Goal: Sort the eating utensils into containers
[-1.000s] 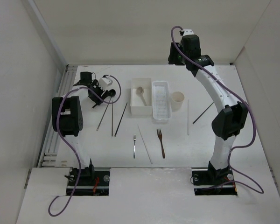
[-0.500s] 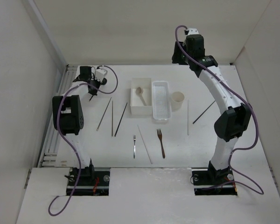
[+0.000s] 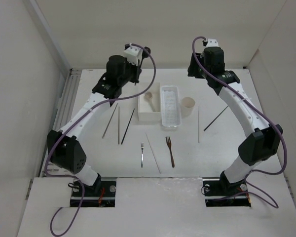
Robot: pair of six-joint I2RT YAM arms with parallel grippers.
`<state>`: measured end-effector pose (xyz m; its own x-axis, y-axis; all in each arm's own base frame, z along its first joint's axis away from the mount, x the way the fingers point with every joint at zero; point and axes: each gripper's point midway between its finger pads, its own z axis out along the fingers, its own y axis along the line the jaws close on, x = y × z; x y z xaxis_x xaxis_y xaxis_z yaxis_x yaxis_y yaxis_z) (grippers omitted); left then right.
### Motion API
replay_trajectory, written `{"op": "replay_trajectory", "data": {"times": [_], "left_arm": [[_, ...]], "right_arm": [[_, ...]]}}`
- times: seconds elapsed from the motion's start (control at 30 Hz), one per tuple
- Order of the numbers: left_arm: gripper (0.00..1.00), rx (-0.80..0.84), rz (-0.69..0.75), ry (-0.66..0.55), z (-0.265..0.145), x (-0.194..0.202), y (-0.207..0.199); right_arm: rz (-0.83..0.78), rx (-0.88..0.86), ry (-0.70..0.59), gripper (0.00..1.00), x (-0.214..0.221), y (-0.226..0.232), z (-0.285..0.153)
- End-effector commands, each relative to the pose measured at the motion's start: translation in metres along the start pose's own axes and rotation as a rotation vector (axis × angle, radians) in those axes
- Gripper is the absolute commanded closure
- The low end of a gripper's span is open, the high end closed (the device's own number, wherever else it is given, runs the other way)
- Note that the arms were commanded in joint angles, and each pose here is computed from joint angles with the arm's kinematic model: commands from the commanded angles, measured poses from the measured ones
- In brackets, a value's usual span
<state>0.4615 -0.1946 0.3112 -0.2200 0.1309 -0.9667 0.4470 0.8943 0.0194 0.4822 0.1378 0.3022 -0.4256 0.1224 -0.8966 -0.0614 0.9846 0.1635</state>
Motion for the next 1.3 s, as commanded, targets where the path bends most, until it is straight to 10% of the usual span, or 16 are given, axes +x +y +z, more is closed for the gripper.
{"op": "replay_trajectory", "data": {"times": [0.0,0.23,0.53,0.7,0.83,1.13,1.27], "left_arm": [[1.0,-0.031,-0.186,0.053,0.015,0.034,-0.027],[1.0,-0.124,-0.37,0.204,0.044,0.091,-0.049],[1.0,-0.232,-0.242,0.317,0.045,0.141,-0.05],[0.71,-0.262,-0.228,0.352,0.046,0.157,-0.046],[0.61,-0.258,-0.208,0.356,0.045,0.156,-0.045],[0.58,-0.404,-0.186,0.208,0.034,0.06,-0.012],[0.39,-0.52,-0.196,0.169,0.017,0.03,0.024]], "right_arm": [[0.031,-0.014,-0.109,0.41,-0.027,0.004,-0.027],[0.03,0.004,-0.132,0.41,-0.022,-0.001,-0.057],[0.03,0.061,-0.133,0.41,-0.014,-0.016,-0.072],[0.087,0.043,0.017,0.33,0.018,-0.029,-0.061],[0.187,0.187,0.093,0.07,0.04,-0.076,-0.058],[0.367,0.296,0.312,0.24,0.126,-0.16,-0.038],[0.429,0.305,0.403,0.42,0.17,-0.187,-0.018]]}}
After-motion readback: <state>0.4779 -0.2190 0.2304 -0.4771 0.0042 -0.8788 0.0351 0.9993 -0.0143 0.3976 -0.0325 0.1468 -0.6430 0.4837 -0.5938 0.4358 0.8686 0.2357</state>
